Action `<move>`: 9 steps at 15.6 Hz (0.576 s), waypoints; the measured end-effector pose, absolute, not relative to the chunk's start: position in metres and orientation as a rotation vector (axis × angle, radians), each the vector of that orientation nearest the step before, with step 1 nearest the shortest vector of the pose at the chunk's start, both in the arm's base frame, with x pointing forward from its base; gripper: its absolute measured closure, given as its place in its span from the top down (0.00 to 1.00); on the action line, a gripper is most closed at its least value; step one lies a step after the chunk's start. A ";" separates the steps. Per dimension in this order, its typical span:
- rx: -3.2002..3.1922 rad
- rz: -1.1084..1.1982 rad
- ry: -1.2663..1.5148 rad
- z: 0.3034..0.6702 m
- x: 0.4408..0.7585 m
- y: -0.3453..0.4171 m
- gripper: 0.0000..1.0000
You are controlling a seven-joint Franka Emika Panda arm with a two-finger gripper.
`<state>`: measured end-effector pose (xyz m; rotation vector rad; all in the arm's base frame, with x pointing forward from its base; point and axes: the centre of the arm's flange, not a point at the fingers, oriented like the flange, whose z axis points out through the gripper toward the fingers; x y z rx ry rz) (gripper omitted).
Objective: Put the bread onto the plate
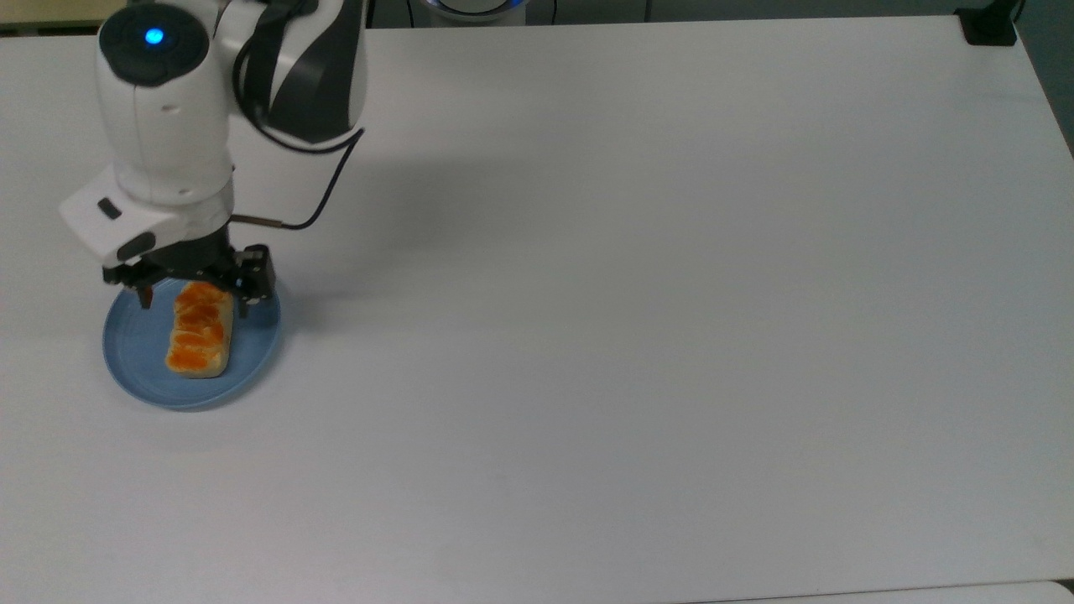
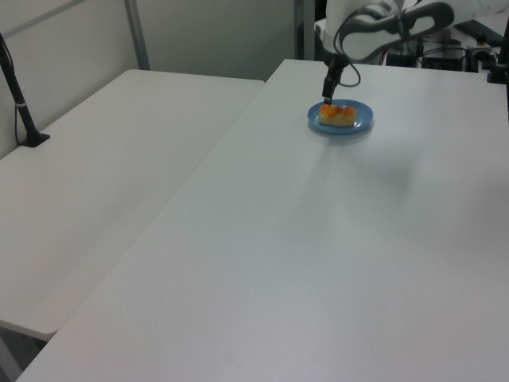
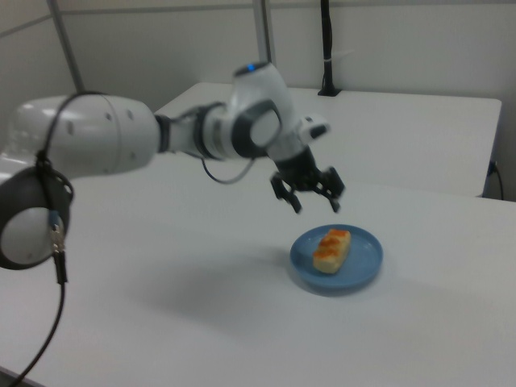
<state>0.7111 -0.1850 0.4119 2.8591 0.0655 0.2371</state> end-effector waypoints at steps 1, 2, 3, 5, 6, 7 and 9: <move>2.872 0.227 0.035 0.430 0.708 -0.169 1.00; 2.893 0.221 0.002 0.451 0.704 -0.150 1.00; 2.919 0.213 -0.022 0.471 0.699 -0.132 1.00; 2.964 0.170 -0.030 0.510 0.682 -0.101 1.00; 2.982 0.144 -0.022 0.527 0.672 -0.087 1.00; 2.999 0.119 -0.012 0.541 0.662 -0.075 1.00; 3.017 0.075 0.024 0.561 0.645 -0.051 1.00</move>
